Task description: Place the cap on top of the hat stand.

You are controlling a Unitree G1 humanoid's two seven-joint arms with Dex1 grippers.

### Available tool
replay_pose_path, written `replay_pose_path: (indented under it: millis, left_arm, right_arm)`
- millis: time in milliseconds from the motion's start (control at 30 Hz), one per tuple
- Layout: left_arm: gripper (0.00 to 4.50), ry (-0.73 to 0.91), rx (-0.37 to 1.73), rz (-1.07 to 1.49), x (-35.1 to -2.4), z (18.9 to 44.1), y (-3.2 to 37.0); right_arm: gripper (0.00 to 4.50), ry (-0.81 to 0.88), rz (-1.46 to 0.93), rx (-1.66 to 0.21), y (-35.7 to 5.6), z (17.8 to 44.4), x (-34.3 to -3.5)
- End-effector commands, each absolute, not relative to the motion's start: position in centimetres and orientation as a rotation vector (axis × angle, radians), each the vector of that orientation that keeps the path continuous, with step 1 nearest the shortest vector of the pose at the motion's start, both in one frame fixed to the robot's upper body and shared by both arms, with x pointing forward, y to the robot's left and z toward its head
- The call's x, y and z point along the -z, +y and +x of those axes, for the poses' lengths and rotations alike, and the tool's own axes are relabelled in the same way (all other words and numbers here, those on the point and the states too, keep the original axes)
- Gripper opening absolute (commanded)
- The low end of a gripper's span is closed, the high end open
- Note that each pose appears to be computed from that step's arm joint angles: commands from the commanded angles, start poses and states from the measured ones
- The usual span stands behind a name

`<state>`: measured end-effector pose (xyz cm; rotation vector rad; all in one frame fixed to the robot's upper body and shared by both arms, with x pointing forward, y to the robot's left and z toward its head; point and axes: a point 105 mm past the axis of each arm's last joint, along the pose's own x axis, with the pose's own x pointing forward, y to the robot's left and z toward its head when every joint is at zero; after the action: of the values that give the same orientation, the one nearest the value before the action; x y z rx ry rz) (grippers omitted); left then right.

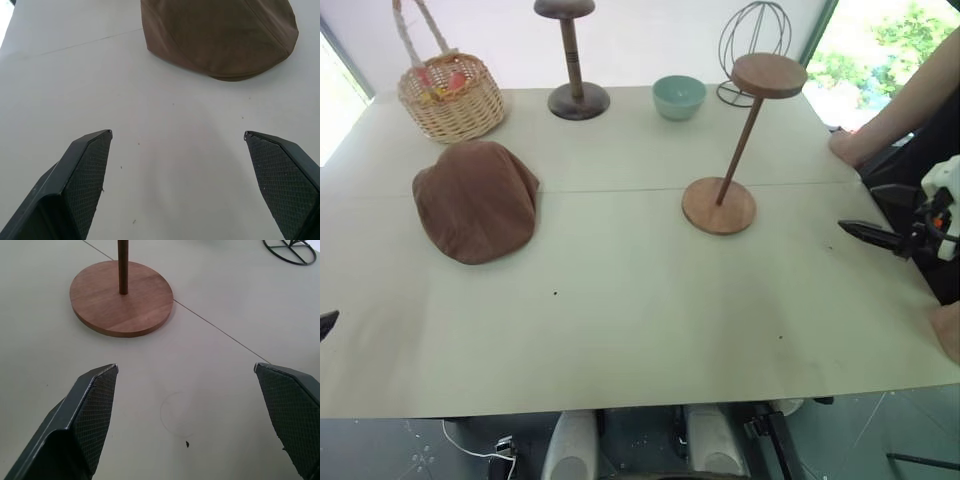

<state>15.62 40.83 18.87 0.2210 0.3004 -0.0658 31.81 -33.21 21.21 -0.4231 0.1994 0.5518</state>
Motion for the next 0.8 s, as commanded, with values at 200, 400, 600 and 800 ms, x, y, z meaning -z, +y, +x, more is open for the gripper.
replay_pose_path:
  millis: [200, 400, 600, 800]
  left_arm:
    - [4.44, 0.290, 0.099, 0.275, -19.8, 16.4, 40.4]
    - [4.44, 0.285, 0.231, 0.423, -20.6, 18.6, 36.9]
    - [4.44, 0.286, 0.289, 0.646, -19.8, 21.9, 32.5]
    - [4.44, 0.193, 0.222, 0.928, -18.7, 26.0, 30.2]
  right_arm:
    - [4.50, 0.144, -0.445, -0.578, -32.2, 31.8, -23.1]
    - [4.50, 0.132, -0.427, -0.693, -30.0, 31.1, -24.9]
    - [4.50, 0.077, -0.410, -0.961, -23.6, 28.5, -28.8]
    - [4.50, 0.056, -0.365, -1.137, -18.5, 25.7, -30.4]
